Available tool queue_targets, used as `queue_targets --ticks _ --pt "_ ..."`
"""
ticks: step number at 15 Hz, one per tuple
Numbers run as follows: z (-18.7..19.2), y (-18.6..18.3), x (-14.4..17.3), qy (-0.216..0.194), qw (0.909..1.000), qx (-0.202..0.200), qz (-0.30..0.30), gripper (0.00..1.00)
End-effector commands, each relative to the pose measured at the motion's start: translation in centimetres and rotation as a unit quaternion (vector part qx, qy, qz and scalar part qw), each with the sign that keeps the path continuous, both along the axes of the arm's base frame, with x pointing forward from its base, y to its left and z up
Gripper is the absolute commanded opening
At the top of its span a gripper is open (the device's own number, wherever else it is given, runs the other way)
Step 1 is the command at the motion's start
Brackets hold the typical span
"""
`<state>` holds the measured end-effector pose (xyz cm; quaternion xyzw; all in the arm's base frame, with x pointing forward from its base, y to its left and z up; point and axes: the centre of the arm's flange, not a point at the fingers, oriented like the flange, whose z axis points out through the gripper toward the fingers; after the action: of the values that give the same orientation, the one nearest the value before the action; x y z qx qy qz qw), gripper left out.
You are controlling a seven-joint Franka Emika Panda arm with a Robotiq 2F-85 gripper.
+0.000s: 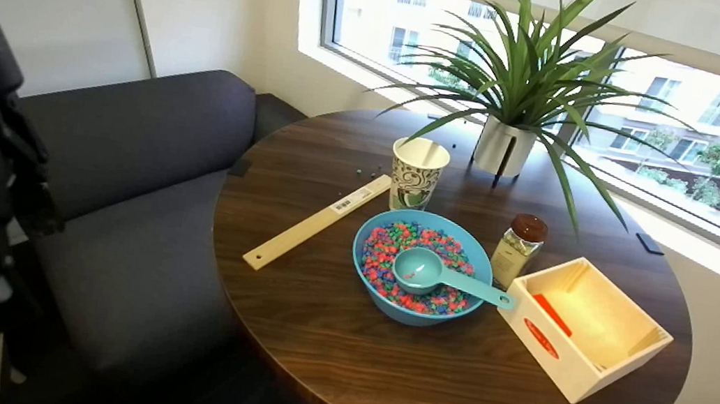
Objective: Put the coffee cup in the wooden box.
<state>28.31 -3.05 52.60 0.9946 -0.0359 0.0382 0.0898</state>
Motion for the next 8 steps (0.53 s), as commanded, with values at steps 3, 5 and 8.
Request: queue_targets --ticks 3,5,8 --pt "5.4 0.0 6.9 -0.071 0.9951 -0.04 0.055 1.0" --pt "7.7 -0.2 10.3 -0.091 0.9911 -0.049 0.084 1.0" --pt "9.7 1.7 15.9 -0.101 0.9845 -0.053 0.133 1.0"
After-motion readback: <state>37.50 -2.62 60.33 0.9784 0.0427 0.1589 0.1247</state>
